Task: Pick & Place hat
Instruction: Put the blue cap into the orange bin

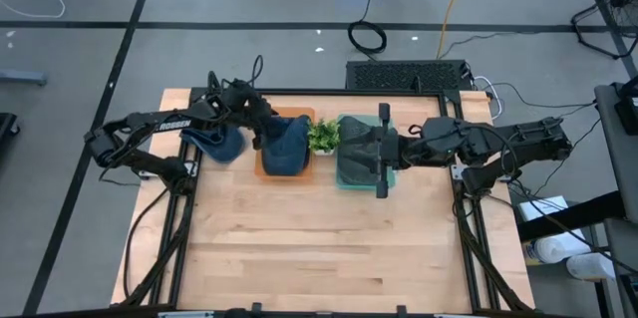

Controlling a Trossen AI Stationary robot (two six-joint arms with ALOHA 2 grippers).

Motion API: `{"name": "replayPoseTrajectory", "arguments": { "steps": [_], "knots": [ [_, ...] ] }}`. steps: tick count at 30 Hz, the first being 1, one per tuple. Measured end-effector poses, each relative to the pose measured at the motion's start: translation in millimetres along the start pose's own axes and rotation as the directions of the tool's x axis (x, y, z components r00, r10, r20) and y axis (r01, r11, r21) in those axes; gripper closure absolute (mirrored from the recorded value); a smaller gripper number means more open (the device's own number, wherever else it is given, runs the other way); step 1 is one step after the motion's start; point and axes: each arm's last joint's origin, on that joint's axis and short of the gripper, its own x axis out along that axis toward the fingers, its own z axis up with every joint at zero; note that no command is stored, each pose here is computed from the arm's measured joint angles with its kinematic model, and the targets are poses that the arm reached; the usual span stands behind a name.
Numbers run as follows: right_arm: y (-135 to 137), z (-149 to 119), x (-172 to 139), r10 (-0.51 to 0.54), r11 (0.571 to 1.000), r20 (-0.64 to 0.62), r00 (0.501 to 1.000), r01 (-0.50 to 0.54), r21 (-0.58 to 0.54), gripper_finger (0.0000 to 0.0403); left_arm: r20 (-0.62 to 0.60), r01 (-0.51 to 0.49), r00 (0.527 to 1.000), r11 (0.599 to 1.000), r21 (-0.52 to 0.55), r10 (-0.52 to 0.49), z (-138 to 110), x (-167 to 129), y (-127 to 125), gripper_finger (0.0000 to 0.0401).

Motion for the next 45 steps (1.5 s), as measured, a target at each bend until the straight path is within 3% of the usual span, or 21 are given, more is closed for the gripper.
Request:
{"name": "replayPoseTrajectory", "arguments": {
  "steps": [7, 11, 17, 26, 33, 36, 42, 45],
  "knots": [
    [0, 0, 0, 0.000, 1.000, 0.000, 1.000, 0.000, 0.000, 0.0303, 0.001, -0.048, 0.999, 0.999, 0.023, 0.047, 8, -4, 2, 0.0018],
    [0, 0, 0, 0.000, 1.000, 0.000, 1.000, 0.000, 0.000, 0.0303, 0.046, -0.099, 0.994, 0.991, 0.086, 0.095, 23, -18, 2, 0.0021],
    [0, 0, 0, 0.001, 1.000, -0.002, 1.000, -0.001, -0.003, 0.0303, 0.092, -0.197, 0.978, 0.976, 0.095, 0.188, 35, -44, -1, 0.0023],
    [0, 0, 0, 0.000, 1.000, -0.003, 1.000, 0.000, -0.005, 0.0303, -0.047, -0.358, 0.932, 0.933, 0.025, 0.359, 27, -86, -16, 0.0036],
    [0, 0, 0, 0.000, 1.000, -0.004, 1.000, 0.000, -0.005, 0.0303, -0.195, -0.492, 0.855, 0.871, -0.011, 0.481, 16, -108, -35, 0.0052],
    [0, 0, 0, 0.001, 1.000, -0.004, 1.000, -0.001, -0.005, 0.0303, -0.252, -0.487, 0.852, 0.871, -0.066, 0.458, 10, -111, -42, 0.0058],
    [0, -1, 0, 0.001, 1.000, -0.005, 1.000, -0.001, -0.005, 0.0303, -0.362, -0.399, 0.880, 0.892, -0.211, 0.307, -2, -111, -55, 0.0061],
    [0, -1, 0, 0.001, 1.000, -0.005, 1.000, -0.001, -0.005, 0.0303, -0.341, -0.344, 0.908, 0.898, -0.274, 0.244, 0, -110, -60, 0.0061]
  ]
}}
